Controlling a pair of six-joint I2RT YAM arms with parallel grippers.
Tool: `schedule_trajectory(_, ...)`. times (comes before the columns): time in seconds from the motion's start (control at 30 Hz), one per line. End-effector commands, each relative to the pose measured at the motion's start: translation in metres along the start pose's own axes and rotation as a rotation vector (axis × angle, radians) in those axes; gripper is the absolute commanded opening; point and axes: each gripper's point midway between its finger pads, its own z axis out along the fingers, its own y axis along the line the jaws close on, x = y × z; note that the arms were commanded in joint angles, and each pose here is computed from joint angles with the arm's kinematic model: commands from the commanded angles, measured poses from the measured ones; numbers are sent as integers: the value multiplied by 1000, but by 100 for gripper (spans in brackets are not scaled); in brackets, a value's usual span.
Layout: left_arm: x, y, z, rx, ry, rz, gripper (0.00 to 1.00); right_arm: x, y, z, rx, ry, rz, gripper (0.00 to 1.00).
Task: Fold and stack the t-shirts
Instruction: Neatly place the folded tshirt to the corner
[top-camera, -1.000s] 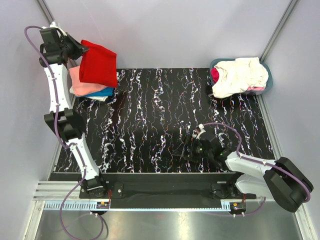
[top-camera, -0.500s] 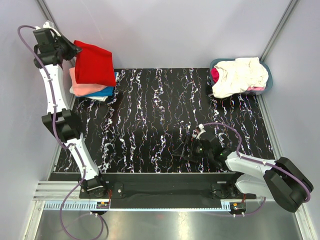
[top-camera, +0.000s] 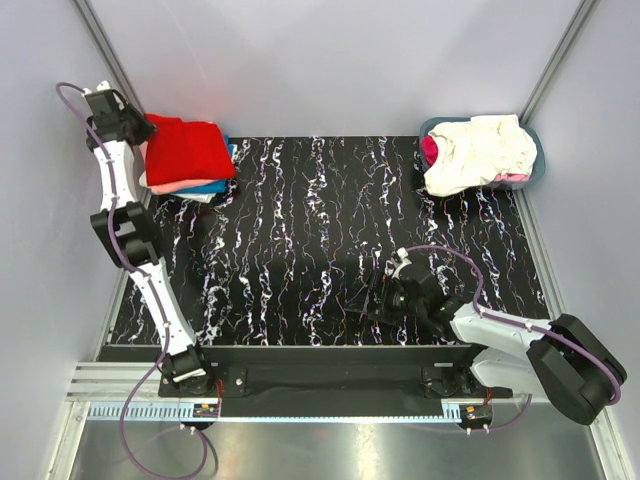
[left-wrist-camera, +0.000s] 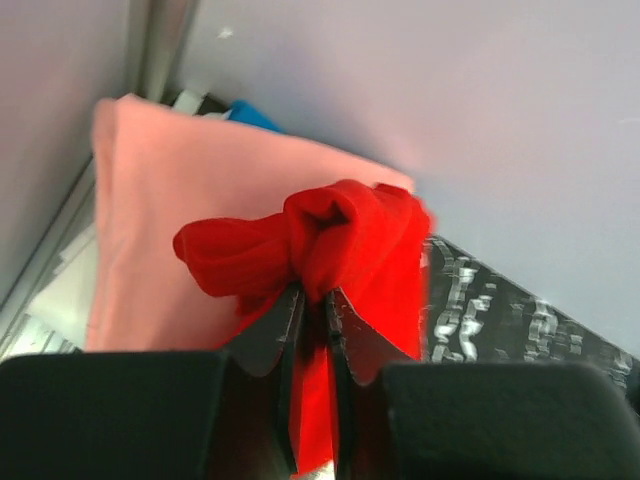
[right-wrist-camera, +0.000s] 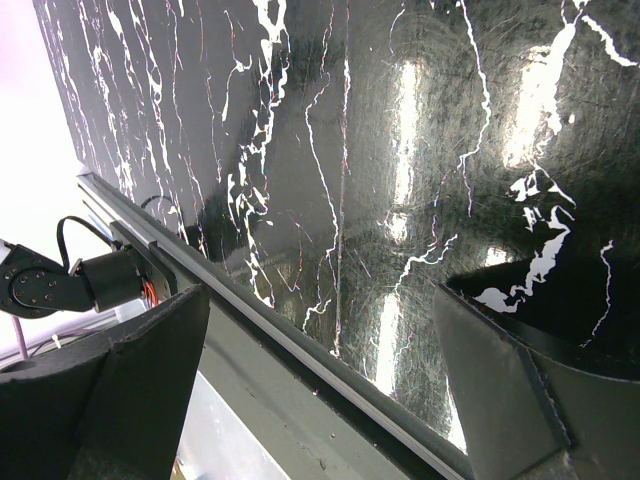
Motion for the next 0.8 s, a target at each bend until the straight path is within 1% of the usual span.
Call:
schedule_trajectory(0.0, -37, 0, -1, -26, -155, 82, 17, -10, 18, 1, -47, -27, -34, 100)
schedule_trajectory(0.03, -31, 13, 3, -63, -144, 78, 18, -10, 18, 1, -46, -26, -32, 100)
schedule_trajectory(0.1, -28, 29, 6, -105, -140, 87, 21, -10, 17, 1, -45, -25, -31, 100)
schedule_trajectory(0.17, -29, 52, 9, -164, -147, 80, 27, -10, 18, 0, -46, -28, -32, 100)
schedule_trajectory(0.2, -28, 57, 11, -173, -145, 80, 28, -10, 18, 1, -45, -27, -32, 100)
schedule_trajectory(0.3, -28, 75, 16, -219, -149, 102, 41, -10, 18, 1, -44, -26, -30, 100)
schedule_trajectory(0.33, -29, 81, 16, -244, -156, 108, 53, -11, 18, 1, -44, -29, -28, 100)
schedule_trajectory(0.37, -27, 86, 16, -275, -150, 119, 58, -11, 18, 1, -43, -28, -28, 100)
schedule_trajectory(0.4, -25, 95, 15, -325, -149, 116, 59, -11, 18, 1, -44, -28, -27, 100)
schedule_trajectory(0.43, -28, 111, 9, -410, -167, 109, 62, -11, 18, 1, -43, -31, -25, 100)
schedule_trajectory(0.5, -27, 120, -1, -484, -163, 104, 68, -11, 17, 1, -41, -28, -25, 100)
schedule_trajectory(0.53, -27, 123, -5, -507, -164, 104, 71, -11, 17, 1, -41, -28, -23, 100)
schedule_trajectory(0.57, -33, 116, -12, -500, -175, 105, 72, -11, 18, 1, -42, -30, -23, 100)
schedule_trajectory(0.6, -30, 117, -15, -505, -163, 104, 72, -11, 17, 1, -42, -29, -24, 100)
schedule_trajectory(0.63, -33, 115, -22, -533, -177, 102, 73, -11, 18, 1, -43, -31, -23, 100)
schedule_trajectory(0.7, -39, 105, -39, -552, -190, 84, 74, -11, 18, 0, -45, -30, -26, 100)
schedule_trajectory(0.73, -42, 100, -47, -586, -213, 74, 75, -10, 17, 0, -44, -28, -29, 100)
schedule_trajectory(0.77, -50, 90, -62, -587, -238, 66, 76, -10, 18, 0, -45, -29, -28, 100)
